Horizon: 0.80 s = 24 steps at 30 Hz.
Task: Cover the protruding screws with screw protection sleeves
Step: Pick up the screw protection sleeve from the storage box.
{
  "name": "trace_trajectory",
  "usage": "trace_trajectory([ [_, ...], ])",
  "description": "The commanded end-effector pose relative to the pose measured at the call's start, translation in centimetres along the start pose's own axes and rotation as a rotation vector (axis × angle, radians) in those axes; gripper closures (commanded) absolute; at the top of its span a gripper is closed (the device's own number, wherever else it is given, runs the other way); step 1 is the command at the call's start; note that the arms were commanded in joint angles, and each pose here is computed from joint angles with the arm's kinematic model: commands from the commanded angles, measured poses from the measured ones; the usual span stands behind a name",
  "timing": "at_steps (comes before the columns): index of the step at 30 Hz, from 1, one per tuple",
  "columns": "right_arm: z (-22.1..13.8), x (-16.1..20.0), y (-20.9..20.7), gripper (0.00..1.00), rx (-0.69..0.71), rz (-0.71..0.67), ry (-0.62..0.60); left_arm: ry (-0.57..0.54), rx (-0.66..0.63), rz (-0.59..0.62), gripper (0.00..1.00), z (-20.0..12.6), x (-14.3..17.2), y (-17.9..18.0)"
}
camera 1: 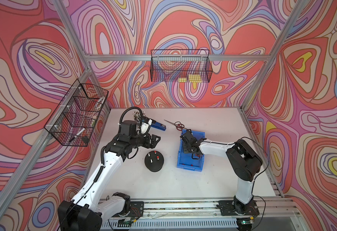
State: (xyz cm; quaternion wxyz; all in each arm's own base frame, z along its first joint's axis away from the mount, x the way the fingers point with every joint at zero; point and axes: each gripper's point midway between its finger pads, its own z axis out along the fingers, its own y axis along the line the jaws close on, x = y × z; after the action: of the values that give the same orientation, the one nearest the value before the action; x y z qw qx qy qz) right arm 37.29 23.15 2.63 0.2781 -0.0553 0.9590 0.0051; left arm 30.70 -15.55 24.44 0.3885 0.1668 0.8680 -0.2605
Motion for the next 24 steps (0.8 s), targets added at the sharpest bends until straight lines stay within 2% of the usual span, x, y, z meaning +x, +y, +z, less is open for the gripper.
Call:
trace_trajectory([
  [1, 0.9, 0.2, -0.4, 0.86, 0.013, 0.001, 0.006, -0.004, 0.003, 0.000, 0.19, -0.2, -0.3, -0.3],
  [9, 0.4, 0.1, -0.5, 0.95, 0.007, -0.007, -0.003, -0.004, -0.001, -0.002, 0.19, -0.1, -0.4, -0.2],
  [15, -1.3, -0.3, -0.6, 1.00, -0.027, -0.014, -0.037, -0.001, -0.002, -0.001, 0.19, 0.0, -0.4, -0.1],
  [24, -5.3, -1.4, 1.1, 1.00, -0.209, -0.042, -0.136, -0.007, 0.000, 0.014, 0.19, 0.0, -0.7, -0.1],
])
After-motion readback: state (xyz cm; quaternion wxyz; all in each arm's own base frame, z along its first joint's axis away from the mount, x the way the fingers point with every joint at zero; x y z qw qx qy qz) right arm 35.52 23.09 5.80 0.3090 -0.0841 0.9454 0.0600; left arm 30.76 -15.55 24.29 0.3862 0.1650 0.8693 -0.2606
